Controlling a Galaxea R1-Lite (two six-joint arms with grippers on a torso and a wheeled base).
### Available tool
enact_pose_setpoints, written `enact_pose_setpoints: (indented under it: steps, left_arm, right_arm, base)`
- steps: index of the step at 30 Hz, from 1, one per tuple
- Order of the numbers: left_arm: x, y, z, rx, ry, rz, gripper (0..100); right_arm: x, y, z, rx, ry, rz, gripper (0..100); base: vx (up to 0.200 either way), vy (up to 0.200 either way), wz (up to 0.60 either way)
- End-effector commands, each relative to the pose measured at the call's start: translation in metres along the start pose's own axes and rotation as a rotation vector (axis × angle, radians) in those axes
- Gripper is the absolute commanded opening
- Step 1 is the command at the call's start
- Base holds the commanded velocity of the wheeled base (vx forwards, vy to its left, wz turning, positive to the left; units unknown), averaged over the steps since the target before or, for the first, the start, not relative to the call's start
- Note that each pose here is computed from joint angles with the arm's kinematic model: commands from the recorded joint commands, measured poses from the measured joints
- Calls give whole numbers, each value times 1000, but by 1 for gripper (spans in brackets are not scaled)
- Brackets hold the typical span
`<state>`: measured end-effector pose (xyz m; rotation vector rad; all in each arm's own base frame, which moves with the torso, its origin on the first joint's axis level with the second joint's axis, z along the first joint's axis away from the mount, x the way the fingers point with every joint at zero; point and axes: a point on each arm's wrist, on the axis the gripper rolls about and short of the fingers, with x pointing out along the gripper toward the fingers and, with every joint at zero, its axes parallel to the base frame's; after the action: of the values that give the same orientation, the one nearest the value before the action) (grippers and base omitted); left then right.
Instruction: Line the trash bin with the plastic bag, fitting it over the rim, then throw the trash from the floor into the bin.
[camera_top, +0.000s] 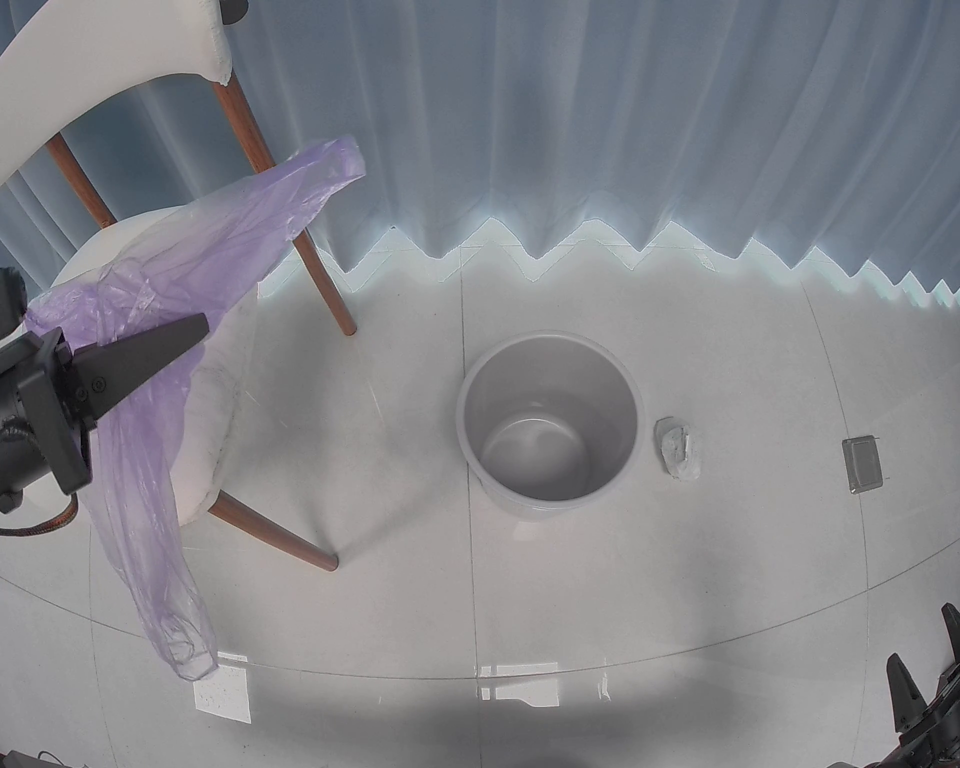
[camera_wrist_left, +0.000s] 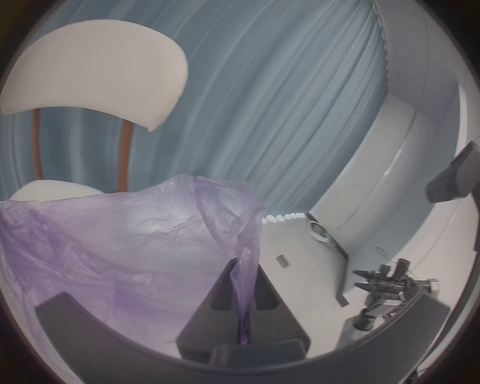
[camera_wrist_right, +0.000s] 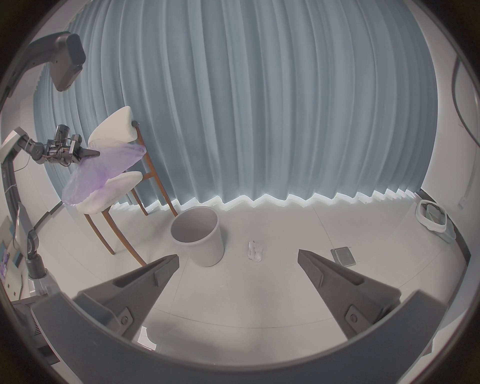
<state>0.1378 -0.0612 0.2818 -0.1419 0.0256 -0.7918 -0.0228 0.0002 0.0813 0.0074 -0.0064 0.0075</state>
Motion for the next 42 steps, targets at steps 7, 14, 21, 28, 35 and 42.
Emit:
enact_pose_setpoints:
  steps: [7,14,21,28,35,42]
  left_arm:
    - [10,-9,11,-22,36,-349,0]
    - [19,-20,18,-90,80,-564,0]
    - [41,-24,27,-140,101,-628,0]
    - [67,-47,27,-180,129,-781,0]
    - [88,-59,25,-186,148,-848,0]
    - [111,-62,28,-179,144,-864,0]
  right_arm:
    - [0,0,-5,0,0,0,100]
    - [0,0,-5,0,0,0,100]
    - [0,0,-5,-1,0,0,100]
    - [0,0,-5,-1,0,0,100]
    - [0,0,-5,-1,0,0,100]
    - [0,0,-5,-1,2,0,100]
  base:
    - [0,0,0]
    - [0,0,0]
    - [0,0,0]
    - [0,0,0]
    - [0,0,0]
    - [0,0,0]
